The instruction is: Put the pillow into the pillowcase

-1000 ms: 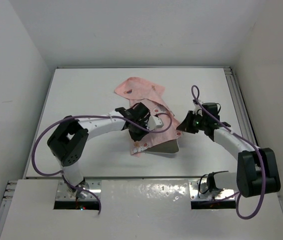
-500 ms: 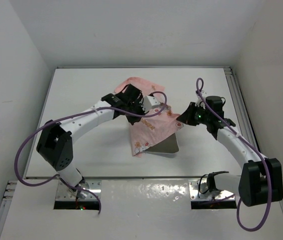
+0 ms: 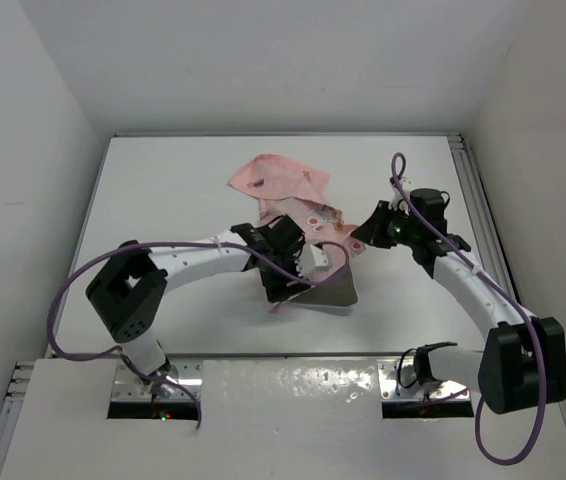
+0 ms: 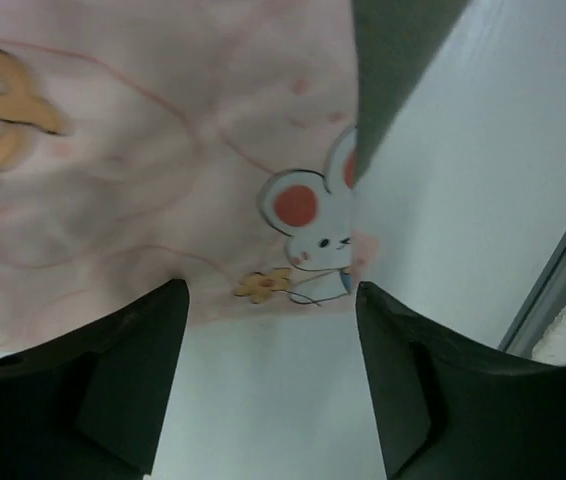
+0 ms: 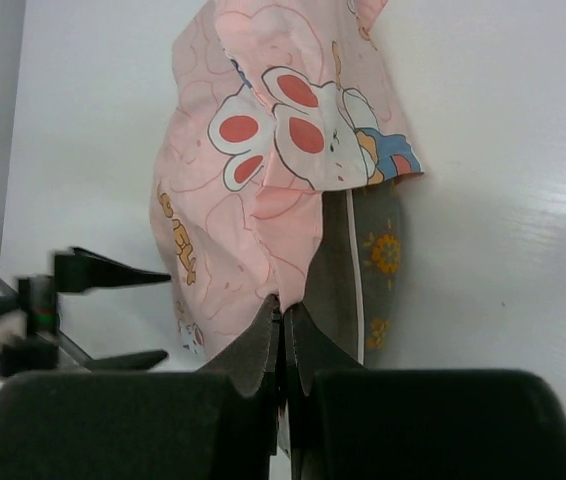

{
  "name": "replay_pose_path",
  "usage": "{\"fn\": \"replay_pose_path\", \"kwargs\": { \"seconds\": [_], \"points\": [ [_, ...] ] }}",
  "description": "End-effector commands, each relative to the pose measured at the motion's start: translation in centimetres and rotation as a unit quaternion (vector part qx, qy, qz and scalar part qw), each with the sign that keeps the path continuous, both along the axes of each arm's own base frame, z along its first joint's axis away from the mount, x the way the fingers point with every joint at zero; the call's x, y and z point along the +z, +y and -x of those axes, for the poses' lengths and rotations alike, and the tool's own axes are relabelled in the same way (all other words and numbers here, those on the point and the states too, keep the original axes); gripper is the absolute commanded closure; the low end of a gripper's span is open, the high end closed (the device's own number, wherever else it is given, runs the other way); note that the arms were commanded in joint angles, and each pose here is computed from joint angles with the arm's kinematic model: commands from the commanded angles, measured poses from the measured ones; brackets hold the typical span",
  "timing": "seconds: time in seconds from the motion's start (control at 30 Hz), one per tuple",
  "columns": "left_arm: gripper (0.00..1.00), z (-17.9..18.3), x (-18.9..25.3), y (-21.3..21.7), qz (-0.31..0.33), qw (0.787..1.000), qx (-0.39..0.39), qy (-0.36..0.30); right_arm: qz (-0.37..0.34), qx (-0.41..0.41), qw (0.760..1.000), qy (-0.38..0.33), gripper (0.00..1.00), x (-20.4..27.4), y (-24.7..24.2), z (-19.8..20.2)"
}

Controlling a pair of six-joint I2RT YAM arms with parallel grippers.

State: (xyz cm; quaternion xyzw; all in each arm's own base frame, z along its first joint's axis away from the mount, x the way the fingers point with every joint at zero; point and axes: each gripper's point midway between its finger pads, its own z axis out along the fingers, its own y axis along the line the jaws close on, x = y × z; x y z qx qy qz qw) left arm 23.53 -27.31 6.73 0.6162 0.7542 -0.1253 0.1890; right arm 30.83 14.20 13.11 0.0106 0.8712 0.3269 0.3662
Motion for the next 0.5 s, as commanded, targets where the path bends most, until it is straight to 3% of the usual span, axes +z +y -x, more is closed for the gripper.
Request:
{"fn": "replay_pose_path", "kwargs": {
  "seconds": [0.0, 0.03, 0.1, 0.13, 0.37, 0.47],
  "points": [
    [0.33, 0.5, -1.5, 0.1, -0.012, 1.0, -0.005, -0.011, -0.011, 0.002, 0.999, -0.04, 1.0, 2.7, 0.6, -1.6],
    [0.18, 0.6, -1.6, -0.2, -0.01, 1.0, -0.005, -0.016, -0.012, 0.002, 0.999, -0.04, 1.0, 2.7, 0.7, -1.6],
    [0.05, 0.7, -2.3, 0.0, -0.017, 1.0, 0.005, -0.02, -0.012, 0.003, 0.999, -0.04, 1.0, 2.7, 0.8, -1.5],
    [0.03, 0.6, -2.4, -0.3, -0.014, 1.0, 0.005, -0.026, -0.011, 0.002, 0.999, -0.038, 1.0, 2.5, 0.8, -1.4],
    [0.04, -0.4, -4.5, 0.0, -0.043, 0.997, 0.048, -0.047, -0.013, 0.002, 0.999, -0.037, 1.0, 2.1, 1.0, -1.1],
    [0.14, 0.3, -5.9, 0.5, -0.057, 0.997, 0.049, -0.035, -0.012, -0.001, 0.999, -0.038, 1.0, 2.2, 0.9, -1.2]
  ]
}}
